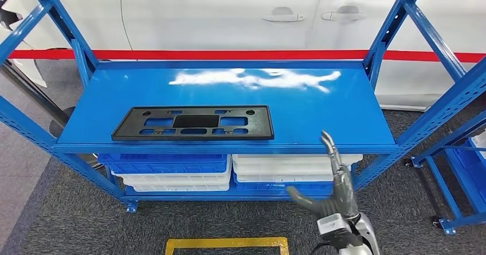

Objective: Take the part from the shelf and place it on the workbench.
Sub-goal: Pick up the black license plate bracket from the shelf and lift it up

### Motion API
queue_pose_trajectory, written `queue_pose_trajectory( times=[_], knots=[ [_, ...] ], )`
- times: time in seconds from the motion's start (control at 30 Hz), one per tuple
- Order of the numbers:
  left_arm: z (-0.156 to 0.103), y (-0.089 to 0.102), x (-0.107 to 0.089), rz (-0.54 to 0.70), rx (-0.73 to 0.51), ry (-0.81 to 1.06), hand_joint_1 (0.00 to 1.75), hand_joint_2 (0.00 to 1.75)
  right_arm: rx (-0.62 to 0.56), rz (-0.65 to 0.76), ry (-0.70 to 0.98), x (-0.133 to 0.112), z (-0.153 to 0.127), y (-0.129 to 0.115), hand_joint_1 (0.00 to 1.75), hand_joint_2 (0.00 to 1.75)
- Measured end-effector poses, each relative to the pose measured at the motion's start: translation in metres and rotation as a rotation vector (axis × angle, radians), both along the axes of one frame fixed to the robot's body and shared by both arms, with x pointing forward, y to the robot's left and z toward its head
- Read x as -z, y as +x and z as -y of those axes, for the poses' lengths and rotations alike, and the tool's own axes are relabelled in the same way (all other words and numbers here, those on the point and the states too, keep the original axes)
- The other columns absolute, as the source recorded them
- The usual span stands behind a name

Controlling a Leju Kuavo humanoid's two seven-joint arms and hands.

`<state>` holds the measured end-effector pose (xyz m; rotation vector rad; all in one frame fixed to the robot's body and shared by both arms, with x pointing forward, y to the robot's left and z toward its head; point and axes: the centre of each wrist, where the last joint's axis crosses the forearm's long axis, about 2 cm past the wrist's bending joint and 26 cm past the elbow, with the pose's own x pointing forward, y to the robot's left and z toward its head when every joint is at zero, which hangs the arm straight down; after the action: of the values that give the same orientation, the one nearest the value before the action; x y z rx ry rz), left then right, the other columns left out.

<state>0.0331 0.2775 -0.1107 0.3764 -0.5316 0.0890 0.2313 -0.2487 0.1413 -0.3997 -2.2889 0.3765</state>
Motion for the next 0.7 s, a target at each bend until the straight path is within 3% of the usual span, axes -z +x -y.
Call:
queue_pose_trajectory(
  times=[0.27,0.5,0.7],
  knots=[
    [0.000,0.001,0.000,0.007,0.042,0.005,0.00,0.00,-0.184,0.021,-0.150,-0.005,-0.054,-0.017,0.00,1.75],
    [0.003,0.001,0.000,0.011,0.065,0.001,0.00,0.00,-0.235,0.033,-0.222,-0.006,-0.072,-0.025,0.00,1.75],
    [0.006,0.002,0.000,0.014,0.092,-0.012,0.00,0.00,-0.271,-0.070,-0.240,-0.003,-0.086,-0.020,0.00,1.75]
  ],
)
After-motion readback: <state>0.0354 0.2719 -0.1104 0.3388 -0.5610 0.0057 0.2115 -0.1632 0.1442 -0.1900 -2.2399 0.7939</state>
